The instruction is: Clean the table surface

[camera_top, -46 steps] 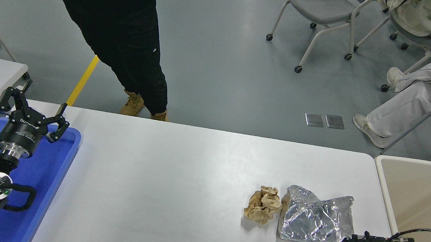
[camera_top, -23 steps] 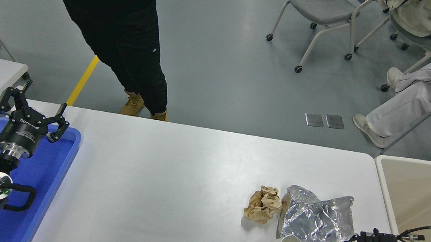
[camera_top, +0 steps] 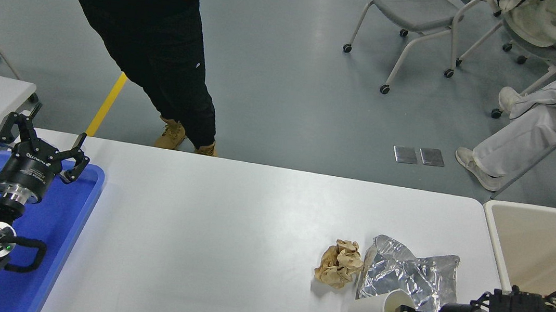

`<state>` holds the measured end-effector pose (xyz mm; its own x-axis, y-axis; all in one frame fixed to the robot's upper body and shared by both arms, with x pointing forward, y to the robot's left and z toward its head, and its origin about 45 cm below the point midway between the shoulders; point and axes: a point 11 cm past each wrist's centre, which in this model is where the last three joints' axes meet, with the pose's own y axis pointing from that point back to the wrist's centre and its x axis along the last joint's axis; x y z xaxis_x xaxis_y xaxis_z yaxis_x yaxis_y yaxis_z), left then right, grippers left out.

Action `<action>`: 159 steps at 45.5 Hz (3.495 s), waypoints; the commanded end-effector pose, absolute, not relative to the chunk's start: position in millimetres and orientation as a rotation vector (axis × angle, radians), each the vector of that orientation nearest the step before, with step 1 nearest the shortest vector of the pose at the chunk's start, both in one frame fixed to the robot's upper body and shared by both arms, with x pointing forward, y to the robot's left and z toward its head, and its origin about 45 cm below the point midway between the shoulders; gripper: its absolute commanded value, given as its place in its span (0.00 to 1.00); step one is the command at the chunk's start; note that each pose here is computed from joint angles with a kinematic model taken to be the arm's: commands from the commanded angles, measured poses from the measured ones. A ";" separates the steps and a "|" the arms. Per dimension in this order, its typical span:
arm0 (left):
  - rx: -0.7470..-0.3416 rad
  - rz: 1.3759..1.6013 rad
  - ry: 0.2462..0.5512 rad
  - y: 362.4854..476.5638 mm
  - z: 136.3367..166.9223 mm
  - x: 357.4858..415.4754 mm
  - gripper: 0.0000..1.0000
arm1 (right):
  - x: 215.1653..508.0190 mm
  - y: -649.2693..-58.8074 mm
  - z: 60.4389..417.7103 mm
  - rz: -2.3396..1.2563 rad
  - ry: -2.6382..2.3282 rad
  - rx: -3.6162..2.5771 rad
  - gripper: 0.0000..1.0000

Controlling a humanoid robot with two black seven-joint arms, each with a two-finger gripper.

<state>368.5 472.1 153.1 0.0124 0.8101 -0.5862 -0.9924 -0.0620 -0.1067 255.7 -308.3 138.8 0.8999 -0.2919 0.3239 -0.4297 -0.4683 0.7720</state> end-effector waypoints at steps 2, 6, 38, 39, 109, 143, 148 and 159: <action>-0.588 1.539 0.395 472.3 153.0 368.4 1.00 | 261.5 -330.7 167.7 0.189 -0.589 2.072 0.00; -0.588 1.539 0.396 472.0 153.0 368.5 1.00 | 260.7 -345.6 181.4 0.183 -0.618 2.055 0.00; -0.588 1.541 0.395 472.4 153.0 368.4 1.00 | 268.2 -433.4 304.9 0.190 -0.793 1.961 0.00; -0.589 1.538 0.396 471.9 153.1 368.5 1.00 | 268.6 -434.8 307.4 0.195 -0.797 1.958 0.00; -0.588 1.539 0.396 472.0 153.0 368.5 1.00 | 256.4 -573.0 330.0 0.123 -1.270 1.544 0.00; -0.588 1.539 0.396 472.0 153.0 368.5 1.00 | 264.5 -584.9 140.9 -0.080 -1.429 1.273 0.00; -0.588 1.541 0.395 472.4 153.0 368.4 1.00 | 271.4 -576.7 110.2 -0.088 -1.424 1.248 0.00; -0.588 1.539 0.396 472.0 153.0 368.5 1.00 | 278.1 -573.8 77.1 -0.118 -1.504 1.150 0.00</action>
<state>368.5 472.2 153.0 0.0111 0.8104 -0.5858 -0.9924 -0.0631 -0.1060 276.2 -579.7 117.8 0.2333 -0.7051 0.6697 -0.6151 0.4264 0.6632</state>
